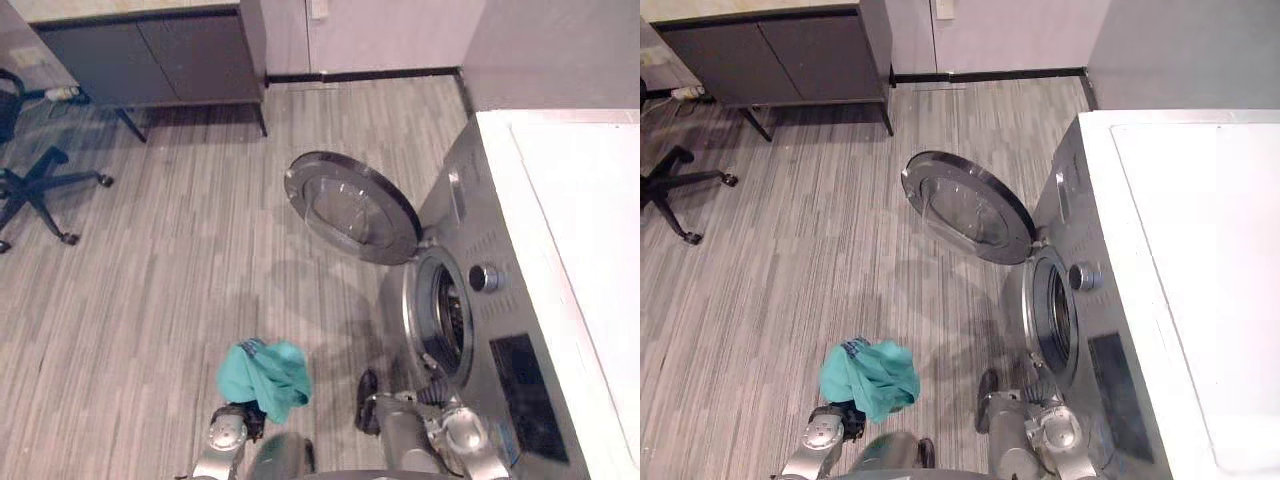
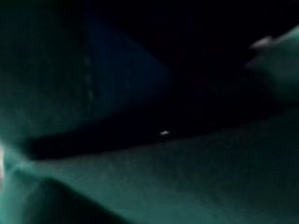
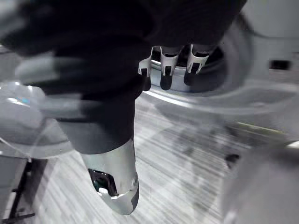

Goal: Pick up the laundry basket with both hands and put the clothes into the washing machine.

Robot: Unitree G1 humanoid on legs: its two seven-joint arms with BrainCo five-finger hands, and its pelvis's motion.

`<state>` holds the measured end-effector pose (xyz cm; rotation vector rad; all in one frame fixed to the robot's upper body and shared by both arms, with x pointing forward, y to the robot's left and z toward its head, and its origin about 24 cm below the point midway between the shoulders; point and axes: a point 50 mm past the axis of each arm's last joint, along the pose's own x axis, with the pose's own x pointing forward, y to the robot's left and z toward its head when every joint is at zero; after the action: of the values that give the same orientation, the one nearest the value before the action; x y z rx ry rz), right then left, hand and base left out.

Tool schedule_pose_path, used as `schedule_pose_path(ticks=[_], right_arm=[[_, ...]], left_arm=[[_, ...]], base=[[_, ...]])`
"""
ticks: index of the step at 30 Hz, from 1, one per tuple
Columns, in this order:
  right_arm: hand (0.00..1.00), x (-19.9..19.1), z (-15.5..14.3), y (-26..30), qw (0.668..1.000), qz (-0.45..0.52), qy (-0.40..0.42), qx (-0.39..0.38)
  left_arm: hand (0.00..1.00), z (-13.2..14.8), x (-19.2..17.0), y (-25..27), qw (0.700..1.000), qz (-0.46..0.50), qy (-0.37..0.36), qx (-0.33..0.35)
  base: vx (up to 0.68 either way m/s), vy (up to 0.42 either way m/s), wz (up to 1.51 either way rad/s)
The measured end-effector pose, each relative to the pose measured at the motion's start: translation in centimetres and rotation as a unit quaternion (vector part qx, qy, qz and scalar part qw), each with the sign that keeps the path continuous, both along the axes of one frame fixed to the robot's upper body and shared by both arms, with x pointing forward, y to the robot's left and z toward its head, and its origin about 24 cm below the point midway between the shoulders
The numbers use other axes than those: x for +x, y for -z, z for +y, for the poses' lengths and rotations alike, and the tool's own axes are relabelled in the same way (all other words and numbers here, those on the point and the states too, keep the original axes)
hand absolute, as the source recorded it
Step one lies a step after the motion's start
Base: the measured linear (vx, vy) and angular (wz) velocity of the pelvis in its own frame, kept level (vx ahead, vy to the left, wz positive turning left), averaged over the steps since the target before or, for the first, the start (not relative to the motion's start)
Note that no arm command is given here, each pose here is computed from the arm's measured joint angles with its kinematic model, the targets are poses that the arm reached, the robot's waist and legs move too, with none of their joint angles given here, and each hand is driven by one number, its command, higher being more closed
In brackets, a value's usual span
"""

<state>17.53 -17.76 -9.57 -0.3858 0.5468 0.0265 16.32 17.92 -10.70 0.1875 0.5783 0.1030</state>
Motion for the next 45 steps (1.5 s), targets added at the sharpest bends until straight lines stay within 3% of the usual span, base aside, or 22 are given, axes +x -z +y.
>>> schedule_pose_path(ticks=[5, 11, 20, 32, 37, 45], right_arm=[[0.00, 1.1, 0.9, -0.6, 1.000, -0.022, 0.011, 0.014], [0.00, 1.5, 0.7, -0.5, 1.000, -0.019, 0.007, 0.005], [0.00, 1.8, 2.4, -0.4, 1.000, -0.015, -0.023, 0.014], [0.00, -0.2, -0.9, 1.5, 0.998, 0.048, -0.008, -0.038], [0.00, 0.5, -2.0, 1.0, 0.998, 0.033, 0.026, -0.037], [0.00, 3.5, -1.0, -2.4, 0.995, -0.070, 0.072, 0.009]], left_arm=[[1.00, -2.3, 2.6, -1.8, 0.997, -0.056, 0.036, -0.025], [1.00, -3.1, 3.7, -2.4, 0.996, -0.074, 0.042, -0.033], [1.00, -0.6, 4.4, -3.1, 0.995, -0.086, 0.047, 0.007], [1.00, -0.2, 2.8, -2.3, 0.998, -0.063, 0.003, -0.015], [1.00, -0.7, 4.0, -2.9, 0.996, -0.082, -0.010, -0.031], [1.00, -1.4, 8.4, -7.4, 0.977, -0.188, -0.041, -0.088]], base=[[0.42, -0.022, -1.00], [0.23, 0.275, -1.53], [-0.04, 0.198, -1.17], [-0.01, -0.085, -0.63], [0.06, 0.009, -0.48], [-0.18, 0.043, -0.32]])
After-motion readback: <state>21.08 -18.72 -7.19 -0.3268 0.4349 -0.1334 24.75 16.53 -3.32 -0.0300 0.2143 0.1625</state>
